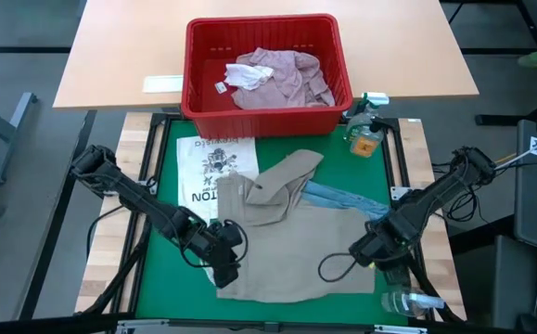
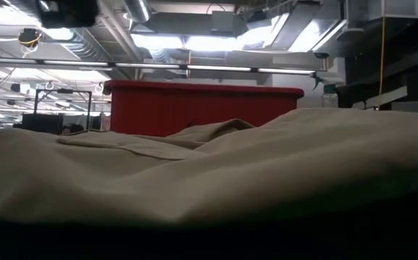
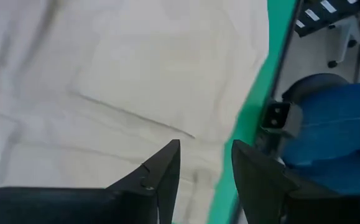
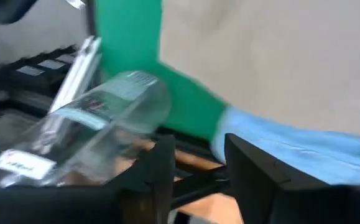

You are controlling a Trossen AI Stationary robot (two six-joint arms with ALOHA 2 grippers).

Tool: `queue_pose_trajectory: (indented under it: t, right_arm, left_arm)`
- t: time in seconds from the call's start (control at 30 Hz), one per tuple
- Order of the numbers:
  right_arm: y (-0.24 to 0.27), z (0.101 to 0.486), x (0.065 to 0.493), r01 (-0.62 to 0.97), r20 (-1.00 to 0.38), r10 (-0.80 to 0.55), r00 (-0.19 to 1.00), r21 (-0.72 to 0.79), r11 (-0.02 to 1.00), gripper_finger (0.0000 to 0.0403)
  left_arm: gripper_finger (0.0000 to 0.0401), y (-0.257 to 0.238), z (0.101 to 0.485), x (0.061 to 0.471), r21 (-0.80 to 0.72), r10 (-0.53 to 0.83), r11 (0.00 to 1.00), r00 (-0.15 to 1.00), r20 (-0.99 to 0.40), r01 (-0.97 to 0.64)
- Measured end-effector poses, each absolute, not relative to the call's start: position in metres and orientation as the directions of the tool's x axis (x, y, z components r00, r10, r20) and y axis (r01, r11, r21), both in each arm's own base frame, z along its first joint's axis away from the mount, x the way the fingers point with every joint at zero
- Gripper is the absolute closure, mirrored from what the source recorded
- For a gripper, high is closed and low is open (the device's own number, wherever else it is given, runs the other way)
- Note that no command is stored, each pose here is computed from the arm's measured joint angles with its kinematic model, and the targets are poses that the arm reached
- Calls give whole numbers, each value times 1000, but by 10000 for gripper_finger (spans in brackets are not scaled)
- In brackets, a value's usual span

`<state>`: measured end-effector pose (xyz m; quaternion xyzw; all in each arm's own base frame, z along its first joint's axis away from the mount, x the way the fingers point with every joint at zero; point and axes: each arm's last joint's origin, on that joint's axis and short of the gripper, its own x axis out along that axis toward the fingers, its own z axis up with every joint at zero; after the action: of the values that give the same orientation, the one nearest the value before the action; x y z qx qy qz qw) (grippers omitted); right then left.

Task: Fold laundry
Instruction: Fold the gray short

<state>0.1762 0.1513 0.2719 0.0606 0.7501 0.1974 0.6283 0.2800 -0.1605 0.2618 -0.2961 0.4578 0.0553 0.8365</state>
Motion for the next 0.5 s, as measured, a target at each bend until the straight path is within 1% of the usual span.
queue_pose_trajectory:
  t: [0.07,0.13,0.23,0.3,0.37,0.4,0.5]
  right_arm:
    - [145,282,178,-209,-943,297,-150,324,923,264]
    - [139,291,182,-265,-970,234,-60,242,933,263]
    - [127,299,191,-315,-991,94,97,59,947,263]
    - [116,300,198,-327,-984,-22,175,-80,942,263]
    - [104,301,205,-330,-969,-111,220,-181,926,263]
    - [97,301,208,-331,-965,-132,227,-204,921,263]
    - [73,302,222,-328,-963,-126,240,-202,923,263]
  left_arm:
    - [269,-153,261,283,-422,-158,832,576,-802,-359]
    - [271,-146,261,287,-401,-139,846,581,-802,-352]
    - [272,-133,261,294,-370,-105,861,589,-801,-350]
    - [273,-123,261,298,-353,-86,867,592,-801,-352]
    - [273,-114,261,301,-338,-68,871,595,-801,-355]
    - [273,-110,261,303,-332,-60,872,596,-801,-360]
    - [273,-98,261,307,-317,-37,873,597,-801,-371]
